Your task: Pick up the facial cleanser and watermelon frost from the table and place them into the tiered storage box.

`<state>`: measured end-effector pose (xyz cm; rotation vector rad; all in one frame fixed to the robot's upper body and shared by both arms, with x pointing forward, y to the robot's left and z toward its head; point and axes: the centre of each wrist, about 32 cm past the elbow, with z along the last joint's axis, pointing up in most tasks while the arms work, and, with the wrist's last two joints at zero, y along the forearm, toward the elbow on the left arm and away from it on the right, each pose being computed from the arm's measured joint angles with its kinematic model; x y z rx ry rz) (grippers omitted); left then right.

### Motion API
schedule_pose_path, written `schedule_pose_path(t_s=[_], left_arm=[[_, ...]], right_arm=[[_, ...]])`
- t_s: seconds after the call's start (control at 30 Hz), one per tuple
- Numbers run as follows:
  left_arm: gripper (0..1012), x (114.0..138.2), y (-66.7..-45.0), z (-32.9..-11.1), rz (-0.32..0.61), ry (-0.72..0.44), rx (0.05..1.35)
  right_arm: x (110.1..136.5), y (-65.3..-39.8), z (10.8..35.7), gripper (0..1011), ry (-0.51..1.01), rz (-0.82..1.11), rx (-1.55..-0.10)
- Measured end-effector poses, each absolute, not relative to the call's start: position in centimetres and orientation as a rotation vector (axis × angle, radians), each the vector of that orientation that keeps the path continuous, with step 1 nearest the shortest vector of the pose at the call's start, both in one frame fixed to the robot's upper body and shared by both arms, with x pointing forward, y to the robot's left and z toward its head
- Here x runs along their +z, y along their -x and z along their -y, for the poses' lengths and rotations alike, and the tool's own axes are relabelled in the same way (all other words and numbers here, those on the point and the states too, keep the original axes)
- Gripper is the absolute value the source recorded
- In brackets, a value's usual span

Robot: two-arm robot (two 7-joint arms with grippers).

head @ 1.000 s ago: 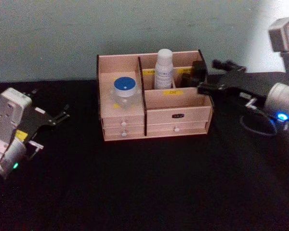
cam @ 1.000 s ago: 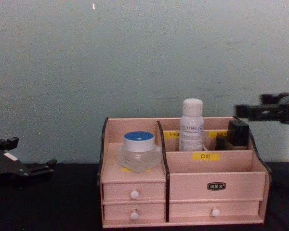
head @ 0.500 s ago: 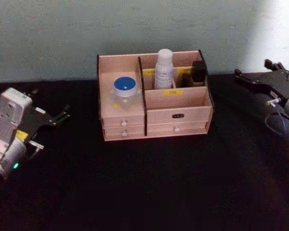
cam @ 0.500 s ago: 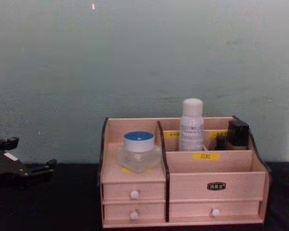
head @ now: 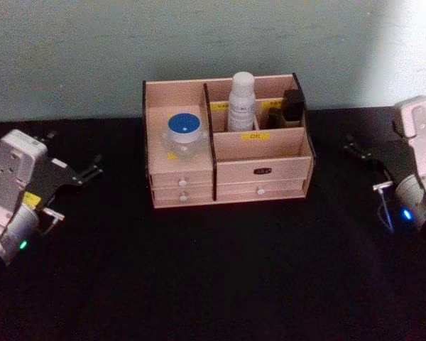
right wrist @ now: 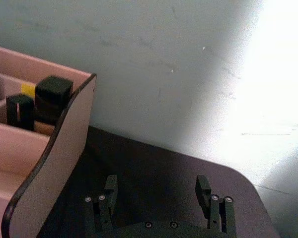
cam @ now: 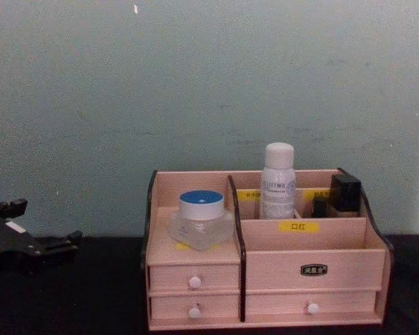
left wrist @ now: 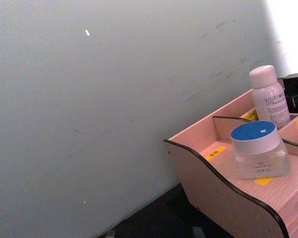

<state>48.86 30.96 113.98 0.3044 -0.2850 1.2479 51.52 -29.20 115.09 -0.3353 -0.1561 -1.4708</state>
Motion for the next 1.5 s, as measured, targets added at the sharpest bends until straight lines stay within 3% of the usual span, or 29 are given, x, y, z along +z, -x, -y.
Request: schedule_pose_path(t_s=[0.23,1.5], left_arm=[[1001,113.98,-48.86,-30.97,0.285,-0.304,1.248],[1001,113.98,-48.86,-30.96,0.285,-0.304,1.248]], right_arm=[[113.97,-51.85,28.77,1002,0.346,0.157,-1.491],[114.18,-51.78,28.77,1003,0.347,0.162,-1.484]])
